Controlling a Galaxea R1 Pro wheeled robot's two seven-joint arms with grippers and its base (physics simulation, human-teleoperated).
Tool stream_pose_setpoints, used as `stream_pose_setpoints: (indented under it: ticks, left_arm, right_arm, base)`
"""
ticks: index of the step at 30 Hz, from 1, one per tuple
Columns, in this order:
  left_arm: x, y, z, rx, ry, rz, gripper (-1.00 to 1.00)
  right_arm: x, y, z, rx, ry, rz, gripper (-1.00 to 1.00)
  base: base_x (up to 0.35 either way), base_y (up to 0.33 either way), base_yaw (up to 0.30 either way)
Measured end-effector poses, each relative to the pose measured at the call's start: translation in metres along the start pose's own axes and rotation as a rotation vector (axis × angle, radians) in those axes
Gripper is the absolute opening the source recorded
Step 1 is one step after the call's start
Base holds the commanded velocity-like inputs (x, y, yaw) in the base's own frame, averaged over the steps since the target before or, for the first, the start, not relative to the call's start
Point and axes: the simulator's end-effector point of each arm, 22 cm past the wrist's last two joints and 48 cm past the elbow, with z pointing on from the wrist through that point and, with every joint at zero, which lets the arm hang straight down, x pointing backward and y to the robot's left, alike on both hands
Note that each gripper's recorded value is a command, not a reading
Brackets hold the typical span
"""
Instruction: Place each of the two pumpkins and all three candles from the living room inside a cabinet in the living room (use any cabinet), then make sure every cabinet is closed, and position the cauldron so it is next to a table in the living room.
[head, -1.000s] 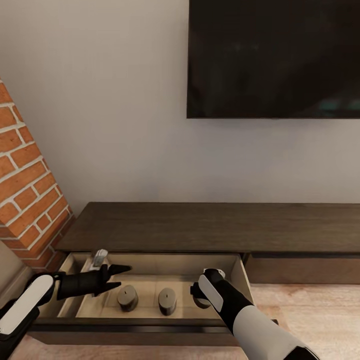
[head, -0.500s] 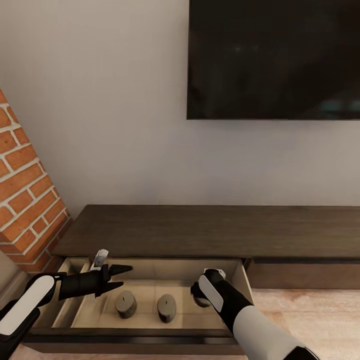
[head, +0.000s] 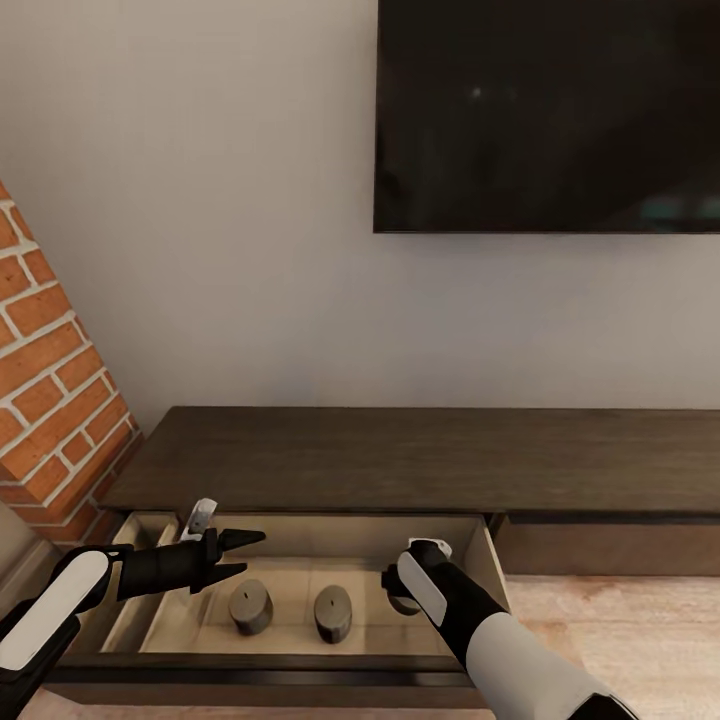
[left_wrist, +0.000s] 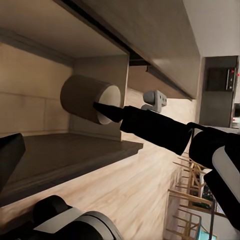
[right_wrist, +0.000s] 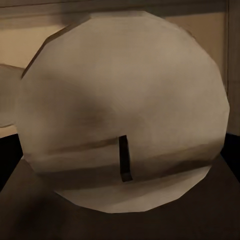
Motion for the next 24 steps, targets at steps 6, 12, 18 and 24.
stream_pose_setpoints:
  ticks: [6, 12, 18, 24]
  left_arm:
    - [0.004, 0.012, 0.005, 0.0, 0.0, 0.0, 1.0]
    - [0.008, 0.023, 0.01, 0.0, 0.0, 0.0, 1.0]
    - [0.012, 0.035, 0.015, 0.0, 0.0, 0.0, 1.0]
    - [0.016, 0.047, 0.02, 0.0, 0.0, 0.001, 1.0]
  right_arm:
    - [0.005, 0.0, 0.012, 0.0, -0.002, 0.002, -1.0]
    - [0.01, 0.0, 0.024, -0.001, -0.012, 0.011, -1.0]
    - [0.015, 0.0, 0.035, -0.002, -0.014, 0.013, -1.0]
    - [0.022, -0.001, 0.047, -0.002, -0.015, 0.013, -1.0]
  base:
    - [0.0, 0.0, 0.0]
    - [0.0, 0.0, 0.0]
    - [0.0, 0.0, 0.0]
    - [0.0, 0.0, 0.0]
